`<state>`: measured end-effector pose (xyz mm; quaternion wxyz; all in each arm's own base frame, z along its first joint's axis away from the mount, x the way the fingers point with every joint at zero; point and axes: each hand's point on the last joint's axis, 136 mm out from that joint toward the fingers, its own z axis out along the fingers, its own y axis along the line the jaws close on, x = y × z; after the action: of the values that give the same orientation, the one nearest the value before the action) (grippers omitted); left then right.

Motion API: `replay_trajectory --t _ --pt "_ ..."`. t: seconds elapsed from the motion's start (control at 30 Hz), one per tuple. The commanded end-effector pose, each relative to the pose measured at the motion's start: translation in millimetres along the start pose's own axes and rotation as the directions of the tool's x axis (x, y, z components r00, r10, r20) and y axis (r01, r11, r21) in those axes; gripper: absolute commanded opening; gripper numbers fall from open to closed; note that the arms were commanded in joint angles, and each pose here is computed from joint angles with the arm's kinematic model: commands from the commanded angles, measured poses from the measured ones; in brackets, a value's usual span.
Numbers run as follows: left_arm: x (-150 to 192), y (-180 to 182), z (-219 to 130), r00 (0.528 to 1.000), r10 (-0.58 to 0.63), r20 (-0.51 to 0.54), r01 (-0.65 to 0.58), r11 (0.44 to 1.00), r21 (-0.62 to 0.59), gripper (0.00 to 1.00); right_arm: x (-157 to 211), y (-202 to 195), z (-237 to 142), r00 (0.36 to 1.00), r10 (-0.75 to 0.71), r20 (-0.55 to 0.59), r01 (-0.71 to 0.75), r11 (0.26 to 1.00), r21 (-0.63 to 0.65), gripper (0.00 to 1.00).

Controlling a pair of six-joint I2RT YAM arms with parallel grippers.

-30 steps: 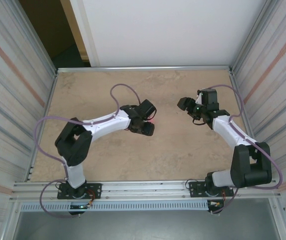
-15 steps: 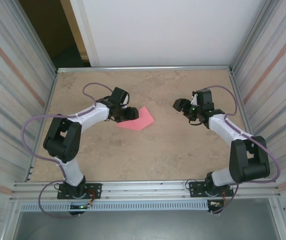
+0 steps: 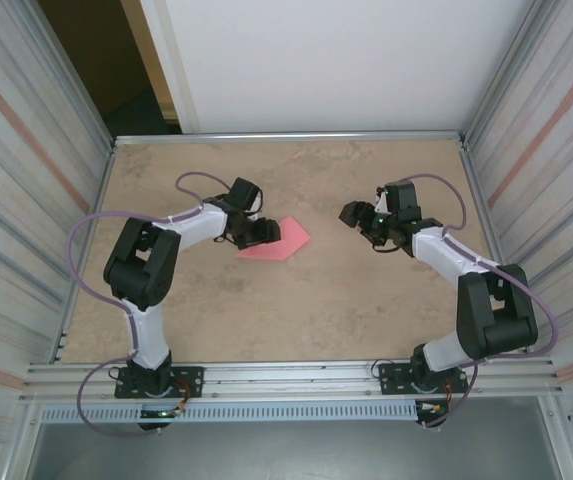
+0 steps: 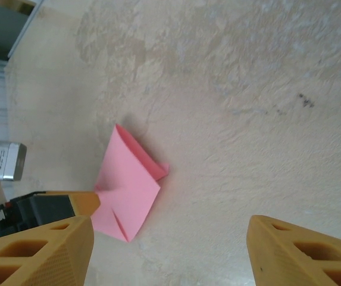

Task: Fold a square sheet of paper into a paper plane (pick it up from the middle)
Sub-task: Fold the wing for the fifth time at the center of the table.

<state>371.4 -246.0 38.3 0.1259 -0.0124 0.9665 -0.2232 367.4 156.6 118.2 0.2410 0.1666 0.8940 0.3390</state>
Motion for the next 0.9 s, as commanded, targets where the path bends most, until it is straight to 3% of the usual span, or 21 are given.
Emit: replay_trajectory --t 0.0,0.23,0.43,0.87 --pt "3.8 0.8 9.5 0.994 -0.107 -0.037 0.107 0.994 0.014 0.61 8.2 14.4 6.0 0.997 0.063 -0.051 -0.066 0.997 -0.046 0.68" --pt "33.4 -7.5 28.6 0.949 -0.293 -0.116 0.296 0.955 0.012 0.55 53.6 23.3 31.5 0.962 0.203 -0.183 -0.214 0.976 -0.041 0.66" --pt "47.3 -17.5 29.1 0.9 -0.42 -0.12 0.423 0.906 -0.002 0.55 95.1 20.8 52.7 0.936 0.26 -0.237 -0.259 0.965 0.037 0.64" --pt "63.1 -9.7 31.5 0.81 -0.562 -0.167 0.567 0.823 -0.023 0.54 121.2 10.5 82.2 0.897 0.332 -0.29 -0.306 0.943 0.132 0.56"
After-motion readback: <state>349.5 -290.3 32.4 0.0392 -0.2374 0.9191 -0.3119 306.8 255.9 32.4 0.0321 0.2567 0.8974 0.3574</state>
